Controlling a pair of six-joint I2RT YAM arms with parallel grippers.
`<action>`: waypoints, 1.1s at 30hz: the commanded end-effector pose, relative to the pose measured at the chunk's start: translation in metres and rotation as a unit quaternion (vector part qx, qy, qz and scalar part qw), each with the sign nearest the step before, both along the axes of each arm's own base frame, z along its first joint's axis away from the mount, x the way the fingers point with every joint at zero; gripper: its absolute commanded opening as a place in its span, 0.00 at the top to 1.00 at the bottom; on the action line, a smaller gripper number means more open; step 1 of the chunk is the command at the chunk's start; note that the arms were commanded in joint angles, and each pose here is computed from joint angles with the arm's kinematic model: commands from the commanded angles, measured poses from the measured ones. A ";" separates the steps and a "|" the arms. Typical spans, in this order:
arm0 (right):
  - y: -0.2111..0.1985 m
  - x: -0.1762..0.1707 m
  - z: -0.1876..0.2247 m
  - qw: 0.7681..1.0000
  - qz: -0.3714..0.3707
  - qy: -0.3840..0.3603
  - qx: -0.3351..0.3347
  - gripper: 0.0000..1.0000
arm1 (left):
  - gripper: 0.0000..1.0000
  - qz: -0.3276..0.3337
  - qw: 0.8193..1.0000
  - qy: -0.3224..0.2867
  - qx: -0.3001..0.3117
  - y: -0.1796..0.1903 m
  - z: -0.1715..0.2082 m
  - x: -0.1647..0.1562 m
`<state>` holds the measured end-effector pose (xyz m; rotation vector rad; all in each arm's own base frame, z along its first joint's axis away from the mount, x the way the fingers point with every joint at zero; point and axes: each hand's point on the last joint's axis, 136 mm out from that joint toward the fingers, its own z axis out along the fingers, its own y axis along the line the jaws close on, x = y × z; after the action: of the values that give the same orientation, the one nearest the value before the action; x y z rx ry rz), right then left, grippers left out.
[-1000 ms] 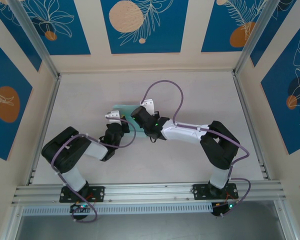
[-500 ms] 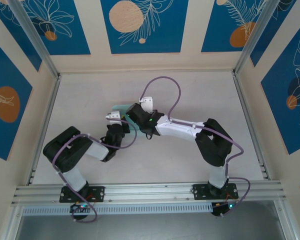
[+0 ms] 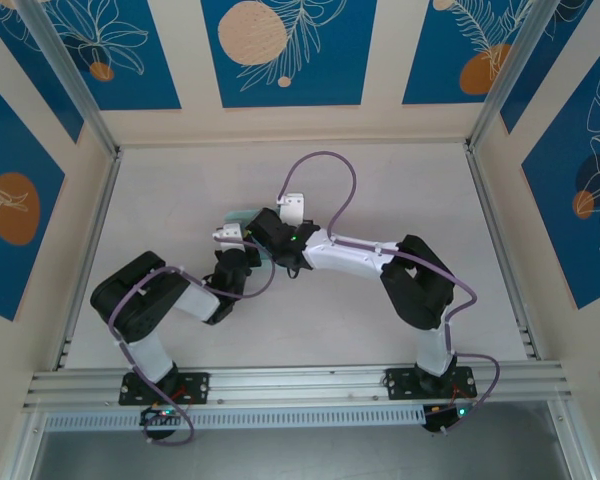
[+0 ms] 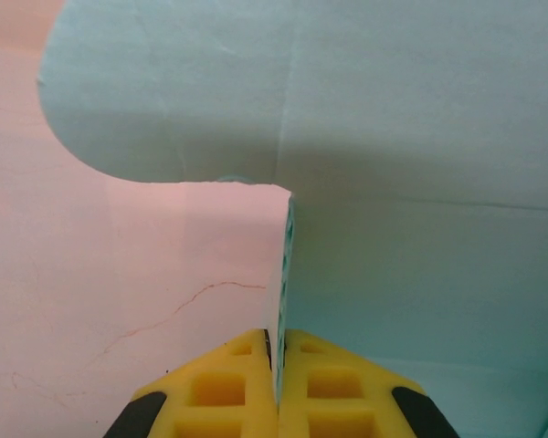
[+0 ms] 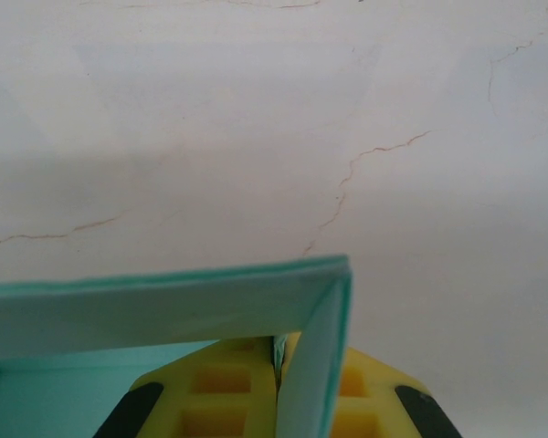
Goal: Fold the paper box
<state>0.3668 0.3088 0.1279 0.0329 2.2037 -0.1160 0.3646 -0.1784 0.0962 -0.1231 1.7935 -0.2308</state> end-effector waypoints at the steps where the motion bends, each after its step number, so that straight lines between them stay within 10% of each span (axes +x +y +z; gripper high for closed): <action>1: 0.072 -0.027 -0.025 0.993 0.090 0.044 0.061 1.00 | 1.00 -0.145 0.988 0.061 0.005 -0.065 -0.033 -0.028; 18: 0.041 -0.069 -0.071 0.993 0.117 0.021 -0.007 1.00 | 1.00 -0.135 0.989 0.064 0.023 -0.053 -0.038 -0.036; 33: 0.026 -0.073 -0.083 0.994 0.105 0.013 -0.034 1.00 | 0.55 -0.221 0.971 0.077 0.052 -0.050 -0.041 -0.073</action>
<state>0.3249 0.3165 0.1063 -0.0438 2.0319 -0.1238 0.3235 -0.1892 0.0677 0.1097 1.9093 -0.2761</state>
